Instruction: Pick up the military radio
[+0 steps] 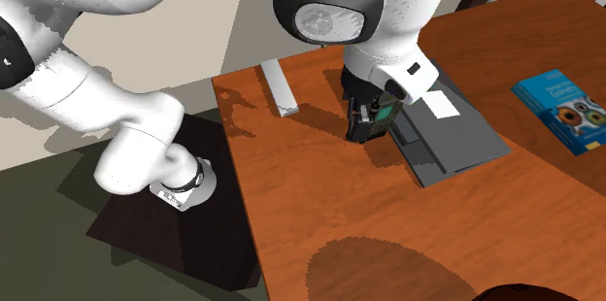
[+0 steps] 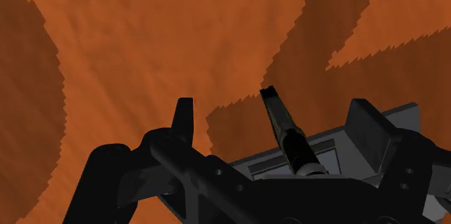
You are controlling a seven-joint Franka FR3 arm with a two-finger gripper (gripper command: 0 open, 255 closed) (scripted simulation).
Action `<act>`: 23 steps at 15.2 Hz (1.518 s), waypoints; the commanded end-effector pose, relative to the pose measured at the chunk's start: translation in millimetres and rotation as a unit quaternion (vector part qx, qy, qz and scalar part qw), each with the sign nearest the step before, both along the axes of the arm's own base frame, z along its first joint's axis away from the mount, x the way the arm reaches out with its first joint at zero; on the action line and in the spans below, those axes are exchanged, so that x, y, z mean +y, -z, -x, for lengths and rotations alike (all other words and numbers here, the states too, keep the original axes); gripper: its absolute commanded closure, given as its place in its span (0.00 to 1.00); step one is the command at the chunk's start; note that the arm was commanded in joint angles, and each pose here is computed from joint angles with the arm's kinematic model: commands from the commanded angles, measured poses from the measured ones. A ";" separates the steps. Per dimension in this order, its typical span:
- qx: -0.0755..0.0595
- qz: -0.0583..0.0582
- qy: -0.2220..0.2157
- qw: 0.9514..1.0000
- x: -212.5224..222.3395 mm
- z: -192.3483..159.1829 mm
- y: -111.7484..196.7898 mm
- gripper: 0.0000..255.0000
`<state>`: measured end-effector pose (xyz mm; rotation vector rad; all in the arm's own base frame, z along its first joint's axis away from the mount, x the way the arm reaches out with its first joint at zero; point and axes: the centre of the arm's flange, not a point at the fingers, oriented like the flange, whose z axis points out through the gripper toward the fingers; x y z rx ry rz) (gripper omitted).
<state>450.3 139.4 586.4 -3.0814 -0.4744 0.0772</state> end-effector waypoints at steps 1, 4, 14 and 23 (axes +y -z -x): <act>-0.003 0.000 -0.016 1.000 19.7 -18.6 0.2 0.00; -0.008 0.001 -0.039 0.999 48.9 -44.4 2.6 0.00; -0.015 0.002 -0.070 0.997 90.4 -77.3 31.9 0.00; -0.015 0.002 -0.070 0.997 90.8 -77.7 45.6 1.00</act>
